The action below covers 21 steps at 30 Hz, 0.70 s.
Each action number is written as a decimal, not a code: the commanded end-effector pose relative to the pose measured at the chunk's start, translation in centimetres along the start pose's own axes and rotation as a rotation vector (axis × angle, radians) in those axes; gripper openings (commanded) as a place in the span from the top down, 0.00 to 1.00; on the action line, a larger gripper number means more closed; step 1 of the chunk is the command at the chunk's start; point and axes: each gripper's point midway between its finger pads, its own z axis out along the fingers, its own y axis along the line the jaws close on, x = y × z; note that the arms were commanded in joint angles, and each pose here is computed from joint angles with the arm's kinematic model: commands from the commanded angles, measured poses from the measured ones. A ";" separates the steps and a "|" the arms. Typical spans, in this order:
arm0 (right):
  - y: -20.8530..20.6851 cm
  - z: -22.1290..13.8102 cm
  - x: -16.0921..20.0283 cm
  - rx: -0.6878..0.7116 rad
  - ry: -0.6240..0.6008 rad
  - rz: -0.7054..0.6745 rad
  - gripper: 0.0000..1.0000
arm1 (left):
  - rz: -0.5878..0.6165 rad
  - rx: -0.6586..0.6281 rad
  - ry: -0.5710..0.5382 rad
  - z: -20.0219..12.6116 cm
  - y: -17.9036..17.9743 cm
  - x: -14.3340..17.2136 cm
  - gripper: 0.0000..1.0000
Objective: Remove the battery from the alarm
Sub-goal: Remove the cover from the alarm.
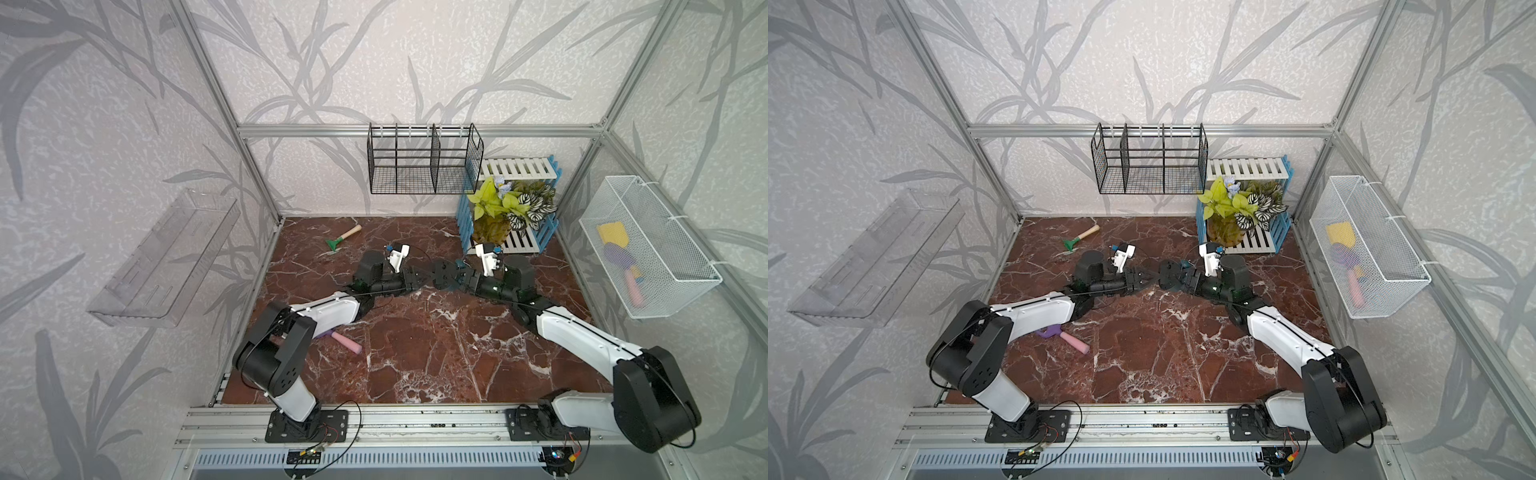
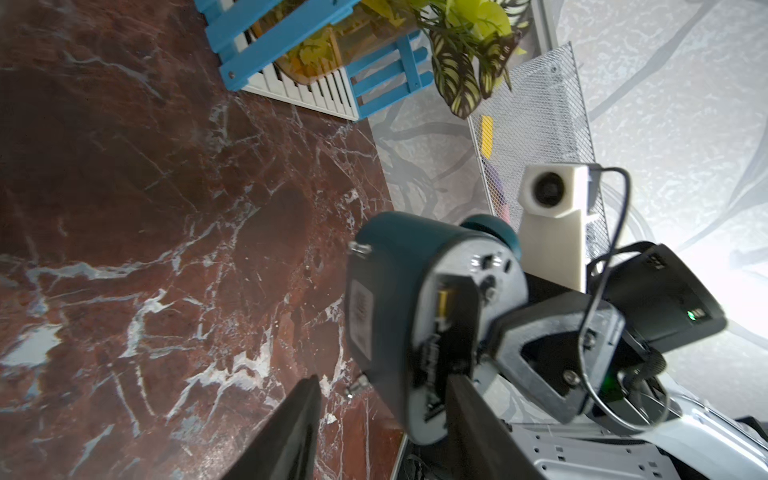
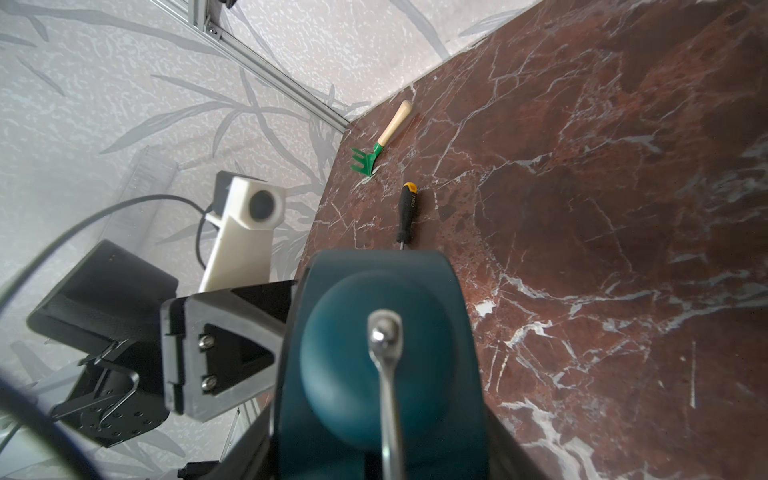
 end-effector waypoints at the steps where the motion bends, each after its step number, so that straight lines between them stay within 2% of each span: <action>1: -0.9 0.2 0.1 0.057 0.010 0.003 0.66 | 0.058 0.094 0.044 0.3 -2.6 0.0 0.47; 6: -2.2 -0.2 0.3 0.136 0.020 -0.006 0.66 | 0.013 0.028 0.045 0.1 -0.1 0.7 0.46; 11: -4.1 -0.7 0.9 0.251 0.058 -0.042 0.66 | -0.046 -0.143 -0.019 -1.3 4.5 0.1 0.45; 17: -6.9 -1.6 2.8 0.453 0.246 -0.122 0.66 | -0.012 -0.552 -0.148 -6.7 11.0 -1.2 0.41; 18: -6.9 -1.5 3.1 0.447 0.272 -0.121 0.66 | 0.014 -0.618 -0.178 -7.7 11.6 -1.6 0.39; 21: -4.6 -0.2 3.6 0.294 0.317 -0.134 0.66 | 0.080 -0.848 -0.250 -11.6 13.7 -2.6 0.33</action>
